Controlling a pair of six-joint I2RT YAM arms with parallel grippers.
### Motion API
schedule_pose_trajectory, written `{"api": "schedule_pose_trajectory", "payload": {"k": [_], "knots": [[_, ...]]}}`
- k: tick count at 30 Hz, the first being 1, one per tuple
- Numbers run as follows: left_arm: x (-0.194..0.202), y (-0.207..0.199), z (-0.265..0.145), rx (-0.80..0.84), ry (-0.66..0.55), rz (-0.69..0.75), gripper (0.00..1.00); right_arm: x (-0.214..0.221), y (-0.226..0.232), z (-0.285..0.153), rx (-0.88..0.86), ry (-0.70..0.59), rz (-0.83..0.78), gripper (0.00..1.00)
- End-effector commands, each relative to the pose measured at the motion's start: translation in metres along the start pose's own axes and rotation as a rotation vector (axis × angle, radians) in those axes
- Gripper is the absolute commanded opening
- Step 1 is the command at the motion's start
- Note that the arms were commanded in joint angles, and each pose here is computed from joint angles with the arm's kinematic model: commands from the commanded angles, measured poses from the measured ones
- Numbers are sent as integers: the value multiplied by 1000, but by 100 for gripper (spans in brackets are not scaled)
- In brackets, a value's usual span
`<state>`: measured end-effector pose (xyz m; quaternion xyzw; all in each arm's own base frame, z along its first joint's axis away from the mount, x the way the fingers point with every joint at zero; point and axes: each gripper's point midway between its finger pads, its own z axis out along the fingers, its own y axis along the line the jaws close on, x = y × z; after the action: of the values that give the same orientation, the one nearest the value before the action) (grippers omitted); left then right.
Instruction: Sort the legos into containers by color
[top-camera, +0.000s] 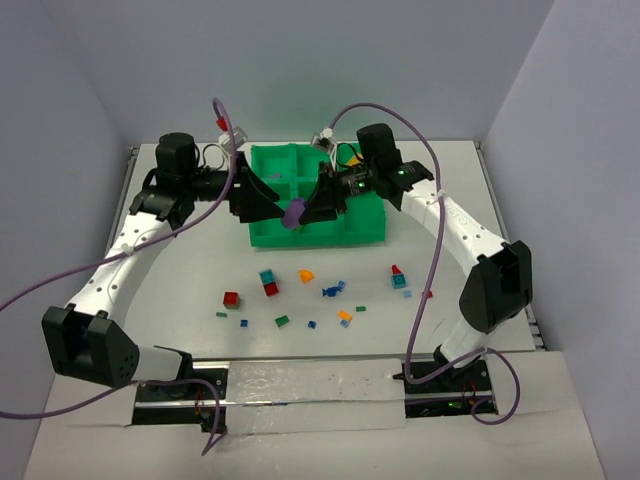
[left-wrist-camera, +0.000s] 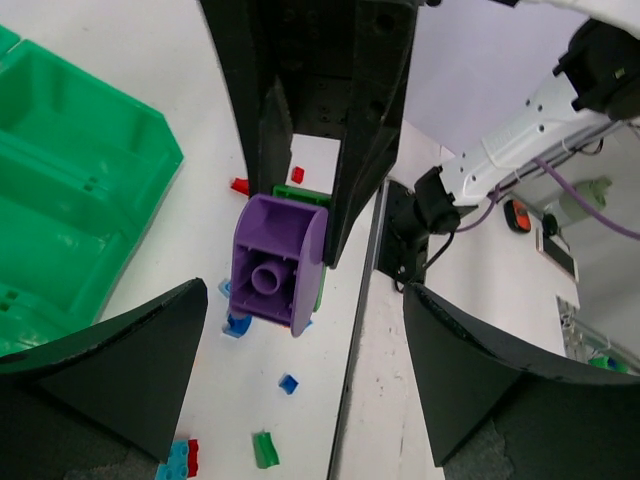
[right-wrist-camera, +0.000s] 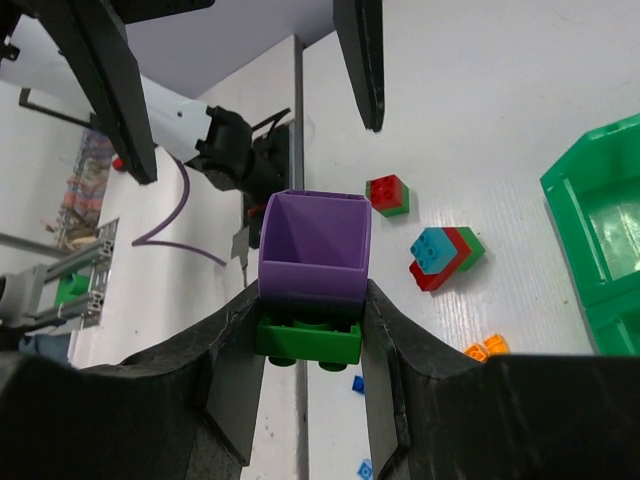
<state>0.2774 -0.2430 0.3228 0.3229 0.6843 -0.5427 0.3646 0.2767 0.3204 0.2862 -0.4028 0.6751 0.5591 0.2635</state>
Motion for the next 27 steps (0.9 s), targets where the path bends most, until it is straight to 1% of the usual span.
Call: {"api": "schedule_pose_trajectory", "payload": {"k": [1,7,10,13,15,17,18,19,21,22,24,25,27], "knots": [[2,-18,8,67,23,78,88,-24,42,-6,-60,-26,-165,0],[9,-13,16,50,34,87,84,-29,55,-3,-88,-29,-187,0],[11,-12,18,56,42,86,80,-31,59,-2,-96,-30,-196,0],[13,-14,19,82,47,73,72,-31,61,-1,-100,-28,-204,0],[16,-15,20,106,56,61,60,-30,63,0,-106,-24,-215,0],[17,-19,20,134,62,55,50,-29,62,1,-103,-22,-219,0],[18,-20,20,146,66,51,43,-29,61,1,-101,-19,-220,0],[19,-20,21,154,69,47,36,-27,60,1,-99,-15,-220,0],[20,-20,20,164,73,38,15,-24,59,1,-94,-6,-224,0],[20,-20,19,164,72,36,7,-22,59,1,-92,-1,-224,0],[18,-16,17,152,62,26,0,-18,56,0,-82,10,-225,0],[16,-11,13,137,50,6,0,-14,55,-1,-78,22,-225,0],[7,-3,6,119,17,14,0,-6,50,-1,-62,38,-235,0]]}}
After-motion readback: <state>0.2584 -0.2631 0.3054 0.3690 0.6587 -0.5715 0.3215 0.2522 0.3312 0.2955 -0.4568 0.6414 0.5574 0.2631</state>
